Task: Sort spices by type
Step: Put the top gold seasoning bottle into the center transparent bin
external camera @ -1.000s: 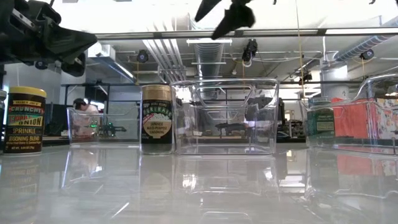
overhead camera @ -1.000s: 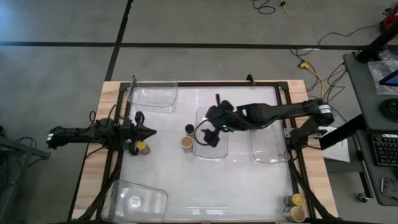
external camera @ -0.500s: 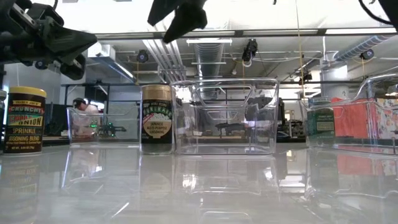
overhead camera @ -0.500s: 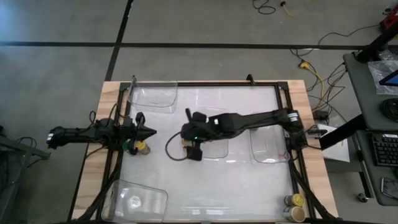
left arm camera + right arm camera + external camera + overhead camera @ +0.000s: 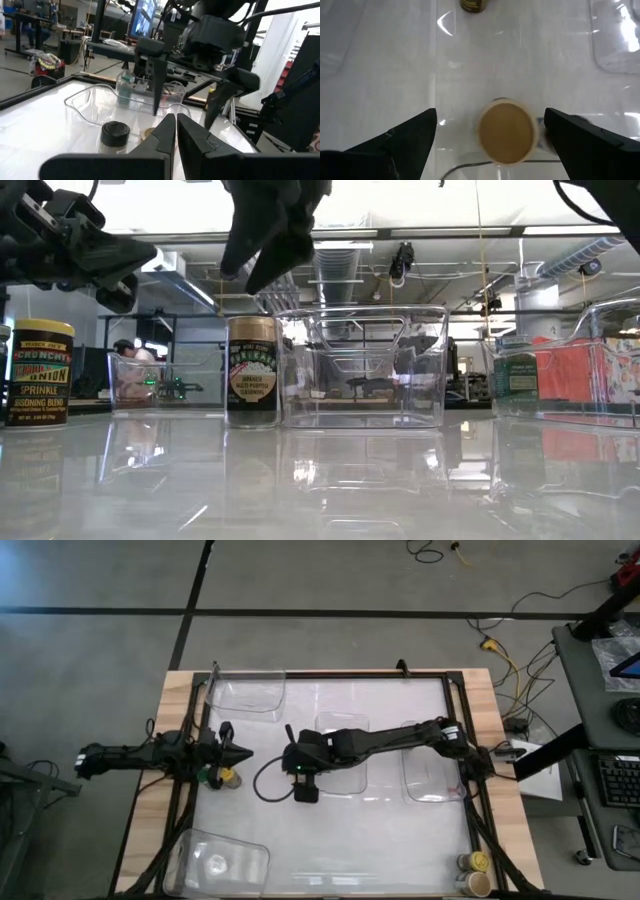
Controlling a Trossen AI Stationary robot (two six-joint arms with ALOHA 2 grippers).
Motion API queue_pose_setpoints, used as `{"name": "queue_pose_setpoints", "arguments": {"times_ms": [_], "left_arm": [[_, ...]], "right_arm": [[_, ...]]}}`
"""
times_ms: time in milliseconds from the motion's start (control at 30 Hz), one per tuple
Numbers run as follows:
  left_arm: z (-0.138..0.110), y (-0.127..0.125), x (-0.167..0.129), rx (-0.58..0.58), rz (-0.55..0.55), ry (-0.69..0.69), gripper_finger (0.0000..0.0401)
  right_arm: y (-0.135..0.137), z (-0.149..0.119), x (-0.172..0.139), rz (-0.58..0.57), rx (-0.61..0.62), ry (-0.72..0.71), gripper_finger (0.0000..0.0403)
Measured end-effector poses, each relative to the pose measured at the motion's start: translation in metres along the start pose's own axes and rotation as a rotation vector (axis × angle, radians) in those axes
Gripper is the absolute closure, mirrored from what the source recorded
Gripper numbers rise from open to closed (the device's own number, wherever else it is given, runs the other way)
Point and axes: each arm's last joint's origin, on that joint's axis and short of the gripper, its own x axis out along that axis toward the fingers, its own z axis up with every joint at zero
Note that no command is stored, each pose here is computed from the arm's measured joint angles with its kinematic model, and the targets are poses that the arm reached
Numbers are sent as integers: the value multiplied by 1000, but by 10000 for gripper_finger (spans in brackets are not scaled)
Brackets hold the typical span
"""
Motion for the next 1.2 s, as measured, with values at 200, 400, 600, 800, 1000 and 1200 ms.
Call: {"name": "queue_pose_setpoints", "arguments": {"times_ms": [200,400,600,800,1000,1200], "left_arm": [[0,0,0,1,1,5,399],[-1,0,0,-10,1,6,399],[-1,0,0,-10,0,8,399],[-1,0,0,-10,1,8,399],[-1,0,0,-10,1,8,399],[-1,0,1,-10,2,15,399]], "right_arm": [[-12,-4,13,10,-45,41,42],[-18,-8,26,41,-75,84,42],[-19,-10,33,48,-84,97,42],[-18,-15,46,68,-84,127,42],[-18,-19,55,70,-71,151,47],[-18,-20,58,70,-63,157,85]]}}
